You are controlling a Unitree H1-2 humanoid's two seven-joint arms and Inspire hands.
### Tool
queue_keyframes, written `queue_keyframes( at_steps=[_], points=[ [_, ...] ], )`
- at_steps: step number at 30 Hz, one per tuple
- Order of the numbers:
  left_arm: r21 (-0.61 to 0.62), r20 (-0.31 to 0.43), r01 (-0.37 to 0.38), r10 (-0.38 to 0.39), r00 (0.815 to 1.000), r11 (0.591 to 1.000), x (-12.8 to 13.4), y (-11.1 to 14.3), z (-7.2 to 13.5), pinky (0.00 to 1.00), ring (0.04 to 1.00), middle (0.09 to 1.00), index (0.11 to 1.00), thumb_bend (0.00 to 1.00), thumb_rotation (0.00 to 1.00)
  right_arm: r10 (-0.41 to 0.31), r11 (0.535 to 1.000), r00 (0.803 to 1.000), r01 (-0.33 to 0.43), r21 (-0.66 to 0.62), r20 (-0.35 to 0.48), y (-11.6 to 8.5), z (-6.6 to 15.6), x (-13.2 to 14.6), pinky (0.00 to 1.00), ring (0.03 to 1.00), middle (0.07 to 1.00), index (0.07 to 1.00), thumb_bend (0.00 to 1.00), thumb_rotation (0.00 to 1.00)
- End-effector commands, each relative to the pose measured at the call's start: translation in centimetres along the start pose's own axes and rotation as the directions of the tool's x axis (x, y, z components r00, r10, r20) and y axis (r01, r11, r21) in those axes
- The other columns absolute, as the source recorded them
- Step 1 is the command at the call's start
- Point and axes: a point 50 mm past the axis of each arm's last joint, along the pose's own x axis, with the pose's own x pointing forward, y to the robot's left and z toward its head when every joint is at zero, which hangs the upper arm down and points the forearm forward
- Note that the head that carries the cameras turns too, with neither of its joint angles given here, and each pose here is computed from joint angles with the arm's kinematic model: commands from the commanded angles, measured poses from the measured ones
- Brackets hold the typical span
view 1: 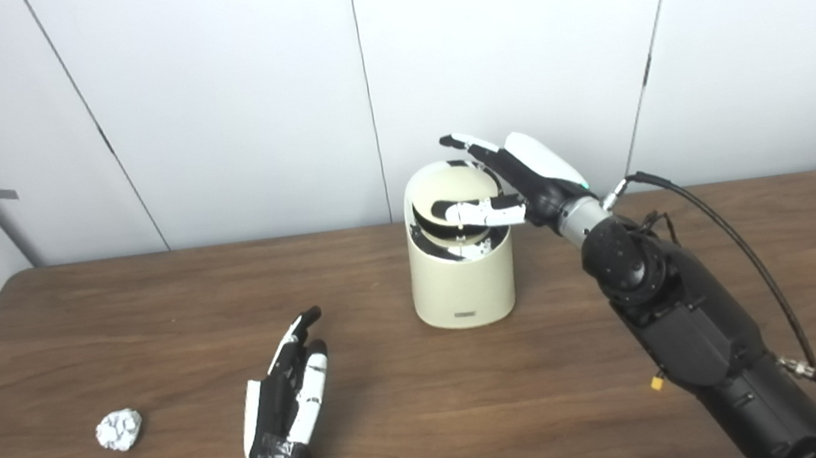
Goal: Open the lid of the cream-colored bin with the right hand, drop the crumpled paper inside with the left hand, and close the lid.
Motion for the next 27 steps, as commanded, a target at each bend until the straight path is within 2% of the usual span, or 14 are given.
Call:
queue_keyframes(
  at_steps=[1, 3, 8, 12, 18, 27],
  points=[
    [0.006, -0.025, -0.010, 0.010, 1.000, 1.000, -1.0, -0.1, -0.7, 1.00, 1.000, 0.976, 0.893, 0.36, 0.65, -0.077, 0.997, 0.996, 0.078, -0.017, 0.041, -3.1, 1.4, 0.8, 0.87, 0.931, 0.932, 0.911, 0.42, 0.68],
    [0.008, -0.025, -0.013, 0.013, 1.000, 1.000, -1.0, 0.0, -0.7, 1.00, 1.000, 0.972, 0.885, 0.35, 0.65, -0.086, 0.996, 0.996, 0.086, -0.009, 0.023, -3.4, 0.9, 0.5, 0.87, 0.926, 0.929, 0.909, 0.43, 0.71],
    [0.018, -0.028, -0.006, 0.006, 1.000, 1.000, -1.1, 0.3, -0.7, 1.00, 1.000, 0.979, 0.906, 0.34, 0.65, -0.103, 0.995, 0.995, 0.103, 0.017, -0.017, -4.2, -0.1, -0.4, 0.87, 0.923, 0.934, 0.917, 0.43, 0.73],
    [0.020, -0.026, -0.002, 0.002, 1.000, 1.000, -1.0, 0.5, -0.6, 1.00, 1.000, 0.979, 0.913, 0.35, 0.65, -0.118, 0.992, 0.992, 0.120, 0.042, -0.048, -4.9, -0.7, -1.0, 0.84, 0.907, 0.934, 0.919, 0.43, 0.69],
    [0.026, -0.025, 0.005, -0.004, 1.000, 1.000, -1.0, 0.8, -0.6, 1.00, 1.000, 0.981, 0.922, 0.33, 0.66, -0.129, 0.990, 0.989, 0.133, 0.052, -0.074, -5.8, -1.5, -2.1, 0.81, 0.904, 0.927, 0.928, 0.43, 0.70],
    [0.004, -0.029, 0.000, 0.000, 1.000, 1.000, -0.9, 1.0, -0.4, 1.00, 1.000, 0.986, 0.938, 0.31, 0.63, -0.152, 0.982, 0.985, 0.160, 0.099, -0.079, -5.6, -2.7, -4.7, 0.79, 0.886, 0.922, 0.921, 0.42, 0.74]
  ],
)
